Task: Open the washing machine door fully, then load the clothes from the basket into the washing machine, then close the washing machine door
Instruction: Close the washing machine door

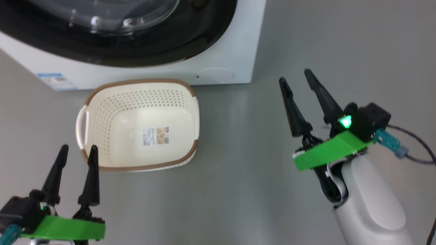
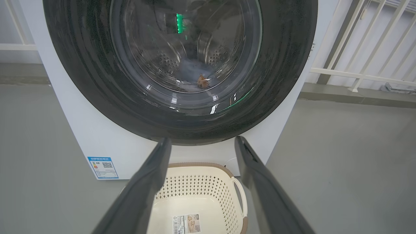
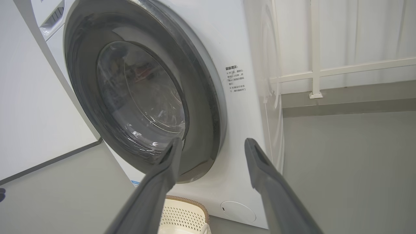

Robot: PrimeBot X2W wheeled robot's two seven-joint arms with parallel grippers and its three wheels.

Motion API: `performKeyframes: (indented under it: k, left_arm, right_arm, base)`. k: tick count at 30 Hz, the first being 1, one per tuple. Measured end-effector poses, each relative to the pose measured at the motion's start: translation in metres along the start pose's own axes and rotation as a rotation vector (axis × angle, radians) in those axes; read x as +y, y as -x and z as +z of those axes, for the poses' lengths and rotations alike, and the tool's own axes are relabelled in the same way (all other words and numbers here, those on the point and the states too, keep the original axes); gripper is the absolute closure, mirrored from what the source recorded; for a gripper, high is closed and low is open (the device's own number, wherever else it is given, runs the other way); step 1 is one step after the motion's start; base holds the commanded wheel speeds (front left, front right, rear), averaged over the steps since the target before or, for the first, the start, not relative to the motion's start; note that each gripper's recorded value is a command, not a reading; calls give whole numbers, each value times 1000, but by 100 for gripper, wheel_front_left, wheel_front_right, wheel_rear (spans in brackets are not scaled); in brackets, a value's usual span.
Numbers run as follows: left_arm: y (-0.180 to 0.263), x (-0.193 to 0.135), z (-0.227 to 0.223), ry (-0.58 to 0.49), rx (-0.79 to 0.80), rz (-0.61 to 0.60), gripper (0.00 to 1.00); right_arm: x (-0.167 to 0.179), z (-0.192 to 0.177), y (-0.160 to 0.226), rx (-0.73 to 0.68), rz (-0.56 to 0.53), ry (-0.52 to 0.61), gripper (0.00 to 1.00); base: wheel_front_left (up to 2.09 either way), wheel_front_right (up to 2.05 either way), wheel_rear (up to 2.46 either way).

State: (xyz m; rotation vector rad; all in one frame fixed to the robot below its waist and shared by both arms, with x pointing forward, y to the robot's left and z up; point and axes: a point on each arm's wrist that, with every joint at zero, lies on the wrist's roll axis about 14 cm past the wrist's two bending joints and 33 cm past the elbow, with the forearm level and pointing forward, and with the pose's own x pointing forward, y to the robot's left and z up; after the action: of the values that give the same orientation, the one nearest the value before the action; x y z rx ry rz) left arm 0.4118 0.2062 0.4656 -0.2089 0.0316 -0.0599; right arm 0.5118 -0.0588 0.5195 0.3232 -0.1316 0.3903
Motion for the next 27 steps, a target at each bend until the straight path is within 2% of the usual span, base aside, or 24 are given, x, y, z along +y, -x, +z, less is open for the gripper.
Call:
performKeyframes:
  k: [13, 27]
  left_arm:
    - [18, -11, 8, -22, -18, -20, 0]
    - [41, -11, 21, -48, -64, 21, 0]
  right_arm:
    - [-29, 33, 71, -37, -150, 41, 0]
    - [-40, 44, 128, -25, -242, 130, 0]
  base:
    - [0, 0, 0]
    - [0, 0, 0]
